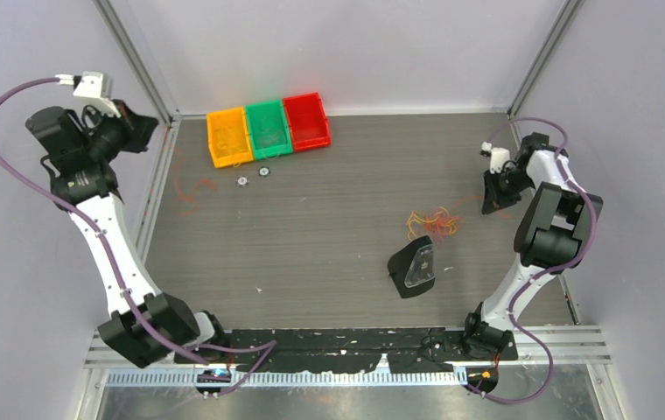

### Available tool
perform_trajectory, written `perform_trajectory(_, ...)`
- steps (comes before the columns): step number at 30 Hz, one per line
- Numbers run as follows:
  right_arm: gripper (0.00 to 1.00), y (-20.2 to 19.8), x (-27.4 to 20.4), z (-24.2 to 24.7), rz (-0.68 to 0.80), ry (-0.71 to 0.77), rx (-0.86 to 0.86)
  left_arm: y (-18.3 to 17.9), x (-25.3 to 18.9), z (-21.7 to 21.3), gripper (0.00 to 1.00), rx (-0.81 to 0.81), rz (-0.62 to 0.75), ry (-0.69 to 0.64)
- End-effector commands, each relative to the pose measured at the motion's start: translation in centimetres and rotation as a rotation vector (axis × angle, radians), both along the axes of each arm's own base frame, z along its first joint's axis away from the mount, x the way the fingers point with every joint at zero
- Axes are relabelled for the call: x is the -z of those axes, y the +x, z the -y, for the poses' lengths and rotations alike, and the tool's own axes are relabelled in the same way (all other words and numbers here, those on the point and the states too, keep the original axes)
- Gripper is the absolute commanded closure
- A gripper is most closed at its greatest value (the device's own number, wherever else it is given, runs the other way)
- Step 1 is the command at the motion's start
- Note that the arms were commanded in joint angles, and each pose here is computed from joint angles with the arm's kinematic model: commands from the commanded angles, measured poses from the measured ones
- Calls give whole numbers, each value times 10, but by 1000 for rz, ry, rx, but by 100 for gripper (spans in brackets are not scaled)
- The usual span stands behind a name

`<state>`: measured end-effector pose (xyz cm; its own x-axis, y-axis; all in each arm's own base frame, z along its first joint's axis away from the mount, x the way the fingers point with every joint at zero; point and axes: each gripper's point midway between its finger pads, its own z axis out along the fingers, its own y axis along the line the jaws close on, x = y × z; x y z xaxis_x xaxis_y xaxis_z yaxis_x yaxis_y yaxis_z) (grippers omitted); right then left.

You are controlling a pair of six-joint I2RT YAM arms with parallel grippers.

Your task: Untangle the cables

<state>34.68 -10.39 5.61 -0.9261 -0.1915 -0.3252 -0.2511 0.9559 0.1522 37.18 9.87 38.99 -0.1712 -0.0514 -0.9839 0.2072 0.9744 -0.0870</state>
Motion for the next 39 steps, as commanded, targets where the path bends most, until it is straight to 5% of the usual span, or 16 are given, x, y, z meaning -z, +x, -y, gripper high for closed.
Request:
perform_trajectory(1, 95, 8, -44, -70, 105, 130, -165, -41, -88, 105, 100, 321, 227, -24)
perform_trajectory(9, 90, 7, -74, -143, 152, 220, -322, -43, -196, 143, 100, 356, 472, -101)
perform_trajectory(14, 49, 3, -100, -188, 179, 281, -458, -24, -222, 182, 100, 465, 526, -179)
perform_trajectory(19, 11, 30, -170, -215, 359, 386, -439, 8, -207, 218, 100, 540, 490, -223)
perform_trajectory(21, 5, 39, -205, -237, 452, 439, -460, 16, -201, 225, 100, 555, 469, -244)
perform_trajectory(29, 1, 31, -319, -356, 758, 711, -653, 25, -189, 270, 100, 645, 405, -303)
perform_trajectory(39, 5, 42, -321, -473, 1032, 754, -757, 32, -192, 271, 100, 632, 390, -333)
